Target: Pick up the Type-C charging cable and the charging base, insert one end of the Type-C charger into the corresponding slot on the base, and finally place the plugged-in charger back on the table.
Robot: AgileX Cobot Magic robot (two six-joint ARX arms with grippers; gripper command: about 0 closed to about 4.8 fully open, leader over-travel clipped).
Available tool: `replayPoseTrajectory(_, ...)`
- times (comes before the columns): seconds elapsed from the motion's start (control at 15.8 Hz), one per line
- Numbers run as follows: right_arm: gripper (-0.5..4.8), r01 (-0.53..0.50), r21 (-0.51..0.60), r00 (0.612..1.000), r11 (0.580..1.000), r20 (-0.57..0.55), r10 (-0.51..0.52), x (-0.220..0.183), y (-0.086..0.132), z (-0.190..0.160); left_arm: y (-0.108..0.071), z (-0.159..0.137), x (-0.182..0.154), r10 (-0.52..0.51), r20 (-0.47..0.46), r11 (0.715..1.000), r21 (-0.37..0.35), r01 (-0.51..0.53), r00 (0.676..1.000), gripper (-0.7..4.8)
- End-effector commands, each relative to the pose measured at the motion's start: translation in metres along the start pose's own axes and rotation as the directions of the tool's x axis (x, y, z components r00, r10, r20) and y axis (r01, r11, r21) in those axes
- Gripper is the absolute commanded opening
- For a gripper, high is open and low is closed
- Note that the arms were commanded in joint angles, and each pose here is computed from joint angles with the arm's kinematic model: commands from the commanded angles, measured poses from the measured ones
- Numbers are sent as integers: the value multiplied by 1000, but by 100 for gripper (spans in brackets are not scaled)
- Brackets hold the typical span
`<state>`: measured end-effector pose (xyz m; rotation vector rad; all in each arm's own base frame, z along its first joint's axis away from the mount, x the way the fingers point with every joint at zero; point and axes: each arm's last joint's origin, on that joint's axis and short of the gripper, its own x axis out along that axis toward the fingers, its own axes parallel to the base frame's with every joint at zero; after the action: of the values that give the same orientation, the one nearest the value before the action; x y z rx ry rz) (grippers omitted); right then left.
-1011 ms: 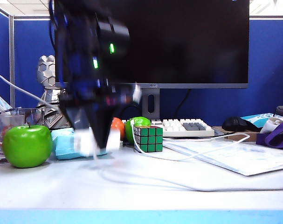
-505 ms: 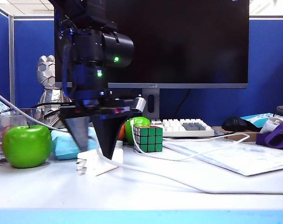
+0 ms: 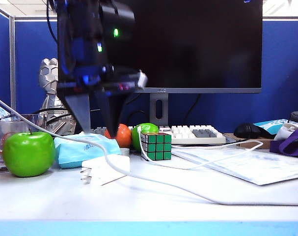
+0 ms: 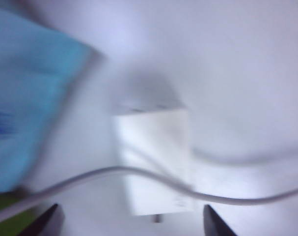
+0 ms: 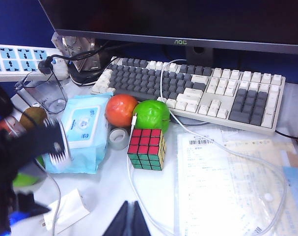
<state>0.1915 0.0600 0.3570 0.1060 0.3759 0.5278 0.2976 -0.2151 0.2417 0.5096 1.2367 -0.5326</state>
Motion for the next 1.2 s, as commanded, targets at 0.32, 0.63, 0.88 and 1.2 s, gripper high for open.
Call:
replayPoseTrajectory(0.32,-6,-5,-10,1000,1000,17,5,-1,1,2,1,-5,-11,24,-54,999,-21,-25,998,318)
replayPoseTrajectory(0.63,-6,-8,-10,1000,1000,17,9,-1,1,2,1,-3,13,51,-128,997,-58,-58,990,269)
replayPoseTrajectory(0.88,-6,-8,-9,1000,1000,16,9,-1,1,2,0,2,33,48,-135,997,-58,-56,990,272)
replayPoseTrajectory(1.2,-6,-8,-10,1000,1000,16,8,-1,1,2,-4,9,34,-61,-65,995,-89,55,996,272)
